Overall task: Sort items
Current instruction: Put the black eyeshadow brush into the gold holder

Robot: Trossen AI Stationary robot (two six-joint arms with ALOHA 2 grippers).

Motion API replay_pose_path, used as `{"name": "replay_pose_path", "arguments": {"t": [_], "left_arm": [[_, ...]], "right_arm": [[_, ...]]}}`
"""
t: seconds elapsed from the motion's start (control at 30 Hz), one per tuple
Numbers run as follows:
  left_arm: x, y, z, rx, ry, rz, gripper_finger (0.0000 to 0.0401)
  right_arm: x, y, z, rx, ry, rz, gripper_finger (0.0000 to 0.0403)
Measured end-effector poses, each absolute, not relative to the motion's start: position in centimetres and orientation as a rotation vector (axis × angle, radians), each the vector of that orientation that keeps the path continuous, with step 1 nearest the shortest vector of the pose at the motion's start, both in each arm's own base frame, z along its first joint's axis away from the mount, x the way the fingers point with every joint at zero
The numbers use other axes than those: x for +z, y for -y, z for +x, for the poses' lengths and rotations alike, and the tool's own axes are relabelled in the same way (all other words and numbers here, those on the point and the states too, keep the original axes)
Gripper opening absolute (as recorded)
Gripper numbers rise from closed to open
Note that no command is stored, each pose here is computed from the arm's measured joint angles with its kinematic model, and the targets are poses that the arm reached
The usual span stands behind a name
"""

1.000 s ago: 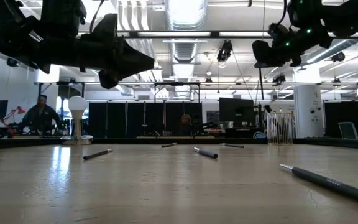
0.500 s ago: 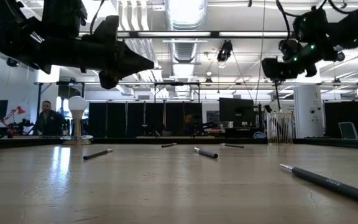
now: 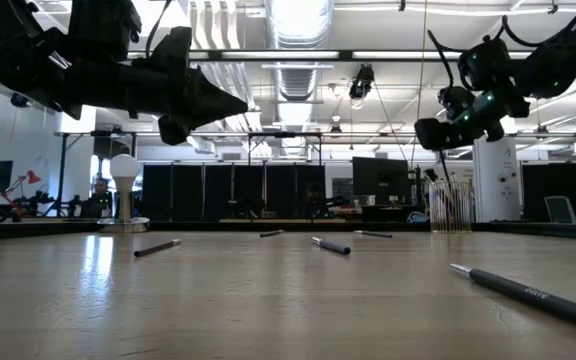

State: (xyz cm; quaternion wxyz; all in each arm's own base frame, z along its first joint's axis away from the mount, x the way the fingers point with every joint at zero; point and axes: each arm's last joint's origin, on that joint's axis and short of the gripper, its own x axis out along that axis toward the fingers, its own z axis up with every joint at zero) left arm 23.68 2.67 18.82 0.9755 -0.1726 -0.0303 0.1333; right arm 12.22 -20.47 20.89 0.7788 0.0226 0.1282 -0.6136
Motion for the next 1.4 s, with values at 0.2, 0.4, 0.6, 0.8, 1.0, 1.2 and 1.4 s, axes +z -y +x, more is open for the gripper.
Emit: {"name": "replay_pose_path", "arguments": {"t": [0.2,0.4,0.6,0.8,1.0,1.2,1.4], "left_arm": [[18.7,-2.7,23.7,0.27,0.054,-0.35,0.0],[18.7,-2.7,23.7,0.271,0.051,-0.35,0.0],[18.7,-2.7,23.7,0.272,0.045,-0.35,0.0],[18.7,-2.7,23.7,0.273,0.045,-0.355,0.0],[18.7,-2.7,23.7,0.272,0.045,-0.357,0.0],[18.7,-2.7,23.7,0.272,0.045,-0.357,0.0],[18.7,-2.7,23.7,0.272,0.045,-0.357,0.0]], "right_arm": [[20.8,20.5,12.2,-1.328,-0.283,0.05,0.0015],[20.8,20.5,12.2,-1.333,-0.266,0.076,0.0021],[20.6,20.5,12.2,-1.337,-0.262,0.11,0.0018],[20.5,20.5,12.1,-1.344,-0.252,0.142,0.0018],[20.0,20.4,12.1,-1.345,-0.269,0.214,0.0018],[19.5,20.2,12.0,-1.325,-0.298,0.264,0.0018],[19.5,20.2,12.0,-1.324,-0.291,0.281,0.0041]]}}
